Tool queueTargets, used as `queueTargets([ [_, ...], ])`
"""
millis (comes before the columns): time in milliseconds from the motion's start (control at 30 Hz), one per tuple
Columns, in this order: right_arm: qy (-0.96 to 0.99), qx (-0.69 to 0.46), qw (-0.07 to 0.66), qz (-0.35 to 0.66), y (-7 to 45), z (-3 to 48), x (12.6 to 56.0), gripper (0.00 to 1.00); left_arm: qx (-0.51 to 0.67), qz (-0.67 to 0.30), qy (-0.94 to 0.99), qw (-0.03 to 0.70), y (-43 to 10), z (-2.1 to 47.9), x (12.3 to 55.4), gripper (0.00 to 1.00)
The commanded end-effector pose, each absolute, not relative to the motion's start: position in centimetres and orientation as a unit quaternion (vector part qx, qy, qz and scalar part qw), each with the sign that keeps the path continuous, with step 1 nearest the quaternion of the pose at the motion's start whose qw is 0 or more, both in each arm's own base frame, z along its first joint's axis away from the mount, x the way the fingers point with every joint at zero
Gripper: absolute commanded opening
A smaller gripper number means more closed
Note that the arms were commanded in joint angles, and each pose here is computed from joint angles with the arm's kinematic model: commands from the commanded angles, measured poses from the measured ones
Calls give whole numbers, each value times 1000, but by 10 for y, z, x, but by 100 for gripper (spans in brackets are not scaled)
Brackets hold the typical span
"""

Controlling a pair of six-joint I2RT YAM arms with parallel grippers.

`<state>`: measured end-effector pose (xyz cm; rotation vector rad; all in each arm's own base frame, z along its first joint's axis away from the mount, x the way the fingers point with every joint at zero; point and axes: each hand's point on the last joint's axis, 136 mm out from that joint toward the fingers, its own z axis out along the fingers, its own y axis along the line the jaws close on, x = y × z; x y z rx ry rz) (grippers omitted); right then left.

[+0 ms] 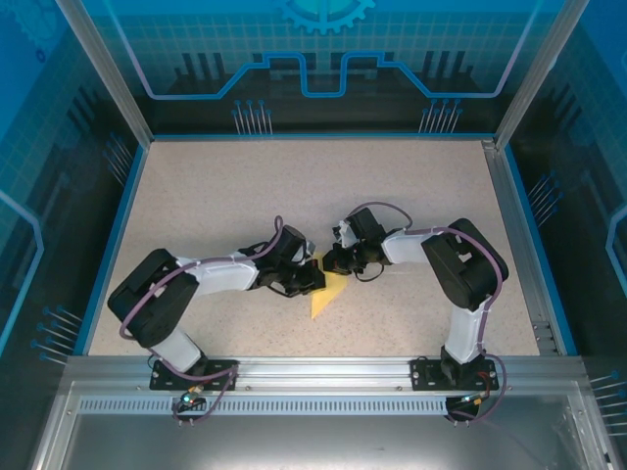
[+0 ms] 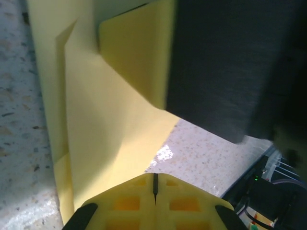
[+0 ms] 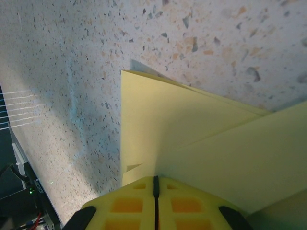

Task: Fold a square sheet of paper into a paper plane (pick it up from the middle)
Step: Fourth fold the wing at the center of the table.

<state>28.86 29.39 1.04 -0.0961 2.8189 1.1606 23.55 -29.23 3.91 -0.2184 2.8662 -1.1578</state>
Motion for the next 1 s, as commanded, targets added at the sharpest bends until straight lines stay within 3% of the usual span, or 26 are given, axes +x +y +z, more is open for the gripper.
queueTargets([
  [0,945,-7,12,327,273,-27,267,8,-81,-372,925,-8,-293,25,229,6],
  [267,946,-8,11,323,272,-28,266,8,-112,-318,939,-61,-270,-17,201,5],
  [567,949,-7,11,315,269,-30,266,9,-91,-338,936,-44,-265,13,193,9],
  [967,951,-5,9,309,268,-32,266,9,-48,-331,936,-113,-259,9,156,14],
])
